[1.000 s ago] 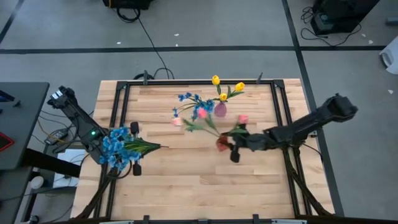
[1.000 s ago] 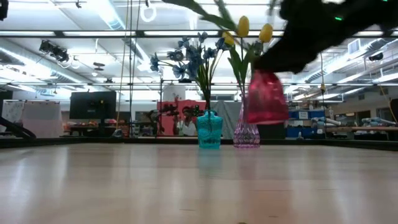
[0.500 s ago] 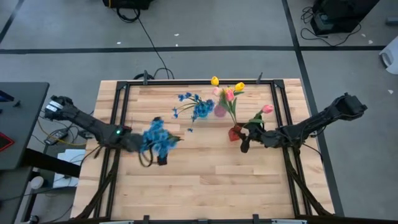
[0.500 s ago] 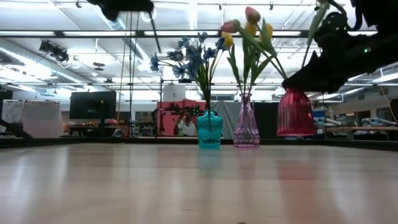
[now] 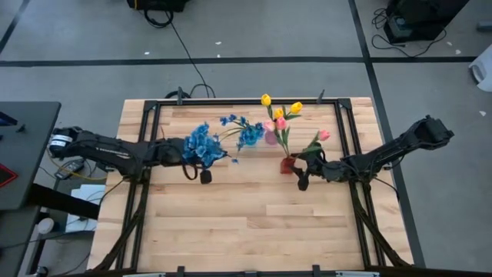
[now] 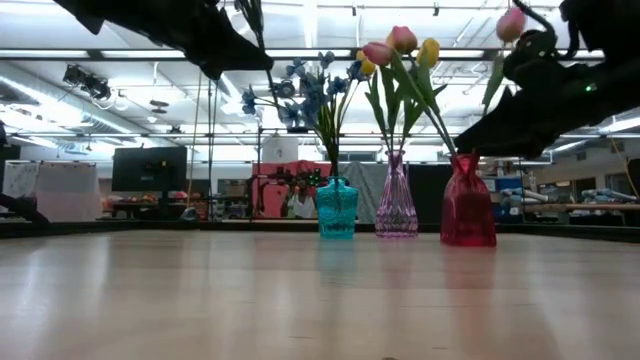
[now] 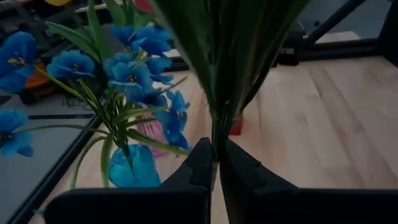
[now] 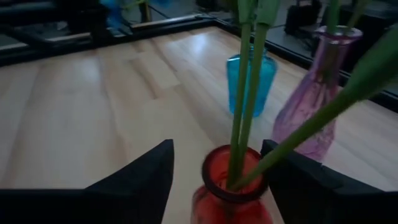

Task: Sort flowers into vase by color
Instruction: Put the blue bouquet into the blue vase

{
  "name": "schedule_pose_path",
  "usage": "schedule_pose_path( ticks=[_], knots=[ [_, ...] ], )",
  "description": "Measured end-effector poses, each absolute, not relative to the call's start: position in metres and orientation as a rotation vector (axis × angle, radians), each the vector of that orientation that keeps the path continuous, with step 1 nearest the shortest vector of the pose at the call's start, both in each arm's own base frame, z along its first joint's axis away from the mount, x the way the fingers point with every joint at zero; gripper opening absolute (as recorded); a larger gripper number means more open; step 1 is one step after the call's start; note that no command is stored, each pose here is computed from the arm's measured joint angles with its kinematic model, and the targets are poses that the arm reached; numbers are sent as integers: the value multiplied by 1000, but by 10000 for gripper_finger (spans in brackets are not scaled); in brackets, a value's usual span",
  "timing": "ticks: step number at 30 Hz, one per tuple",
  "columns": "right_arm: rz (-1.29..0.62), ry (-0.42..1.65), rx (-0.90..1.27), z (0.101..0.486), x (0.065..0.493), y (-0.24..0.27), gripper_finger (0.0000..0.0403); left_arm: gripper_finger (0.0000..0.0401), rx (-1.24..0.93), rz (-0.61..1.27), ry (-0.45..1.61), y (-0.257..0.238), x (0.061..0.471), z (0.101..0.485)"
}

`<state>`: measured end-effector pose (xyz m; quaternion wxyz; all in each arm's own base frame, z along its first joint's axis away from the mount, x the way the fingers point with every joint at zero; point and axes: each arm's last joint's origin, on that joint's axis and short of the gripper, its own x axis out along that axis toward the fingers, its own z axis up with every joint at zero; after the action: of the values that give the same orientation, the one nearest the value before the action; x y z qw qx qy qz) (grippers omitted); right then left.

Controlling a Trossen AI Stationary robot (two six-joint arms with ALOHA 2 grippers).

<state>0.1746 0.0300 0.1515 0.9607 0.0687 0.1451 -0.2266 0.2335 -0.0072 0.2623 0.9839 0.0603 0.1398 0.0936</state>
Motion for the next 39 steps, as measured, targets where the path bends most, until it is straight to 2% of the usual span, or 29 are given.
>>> schedule_pose_path(
  ticks=[11,18,26,35,39],
  knots=[
    [-395,295,178,152,171,44,242,21,174,152,285,-8,223,300],
    [-393,397,157,166,176,56,238,21,263,257,206,4,223,321],
    [-344,426,147,183,178,71,237,21,169,188,130,58,217,336],
    [-338,417,145,183,174,78,237,21,90,290,87,123,202,334],
    [-334,411,151,183,173,80,237,21,42,218,-8,139,198,339]
  ],
)
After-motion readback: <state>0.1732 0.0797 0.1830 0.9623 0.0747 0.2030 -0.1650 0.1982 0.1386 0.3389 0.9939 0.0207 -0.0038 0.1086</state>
